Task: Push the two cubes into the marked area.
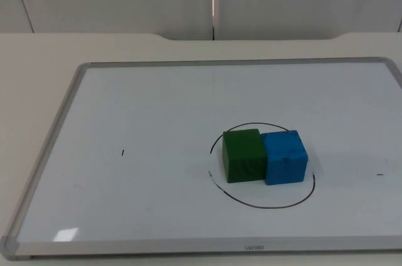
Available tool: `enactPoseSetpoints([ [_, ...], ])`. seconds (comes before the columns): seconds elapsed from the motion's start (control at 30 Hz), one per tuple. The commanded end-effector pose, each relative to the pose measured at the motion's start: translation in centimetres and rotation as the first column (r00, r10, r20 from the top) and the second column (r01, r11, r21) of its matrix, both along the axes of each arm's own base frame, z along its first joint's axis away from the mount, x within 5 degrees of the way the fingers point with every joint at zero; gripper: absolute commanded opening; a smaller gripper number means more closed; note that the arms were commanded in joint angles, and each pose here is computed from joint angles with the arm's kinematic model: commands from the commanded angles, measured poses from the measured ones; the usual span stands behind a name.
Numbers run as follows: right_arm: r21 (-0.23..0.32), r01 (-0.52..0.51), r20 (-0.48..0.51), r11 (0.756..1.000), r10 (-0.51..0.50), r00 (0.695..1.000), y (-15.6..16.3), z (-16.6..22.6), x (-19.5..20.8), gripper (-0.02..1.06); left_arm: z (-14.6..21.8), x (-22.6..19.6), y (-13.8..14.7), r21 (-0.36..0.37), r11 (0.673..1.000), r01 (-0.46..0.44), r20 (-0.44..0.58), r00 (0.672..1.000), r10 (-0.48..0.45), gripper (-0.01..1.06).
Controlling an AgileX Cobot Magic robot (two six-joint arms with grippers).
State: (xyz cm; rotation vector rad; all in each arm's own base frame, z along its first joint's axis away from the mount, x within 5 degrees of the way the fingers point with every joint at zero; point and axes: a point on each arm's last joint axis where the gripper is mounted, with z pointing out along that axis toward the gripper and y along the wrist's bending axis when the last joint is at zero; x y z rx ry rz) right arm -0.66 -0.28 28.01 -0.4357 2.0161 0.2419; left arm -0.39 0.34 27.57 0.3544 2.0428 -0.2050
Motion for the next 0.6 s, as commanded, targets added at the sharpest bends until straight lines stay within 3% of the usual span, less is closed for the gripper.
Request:
enactPoseSetpoints([
  [0.0, 0.003, 0.004, 0.006, 1.0, -0.004, 1.0, -0.01, 0.02, -0.04, 1.05, -0.14, 0.01, 0.02, 0.001, 1.0, -0.004, 0.002, 1.0, 0.004, 0.0],
  [0.23, 0.003, 0.004, 0.006, 1.0, -0.004, 1.0, -0.01, 0.02, -0.04, 1.05, -0.14, 0.01, 0.01, 0.001, 1.0, -0.004, 0.002, 1.0, 0.004, 0.0],
  [0.37, 0.003, 0.004, 0.006, 1.0, -0.004, 1.0, -0.01, 0.02, -0.04, 1.05, -0.14, 0.01, 0.01, 0.001, 1.0, -0.004, 0.002, 1.0, 0.004, 0.16],
  [0.4, 0.003, 0.004, 0.006, 1.0, -0.004, 1.0, -0.01, 0.02, -0.04, 1.05, -0.14, 0.01, 0.01, 0.001, 1.0, -0.004, 0.002, 1.0, 0.004, 0.16],
  [0.57, 0.003, 0.004, 0.006, 1.0, -0.004, 1.0, -0.01, 0.02, -0.04, 1.05, -0.14, 0.01, 0.01, 0.001, 1.0, -0.004, 0.002, 1.0, 0.004, 0.68],
])
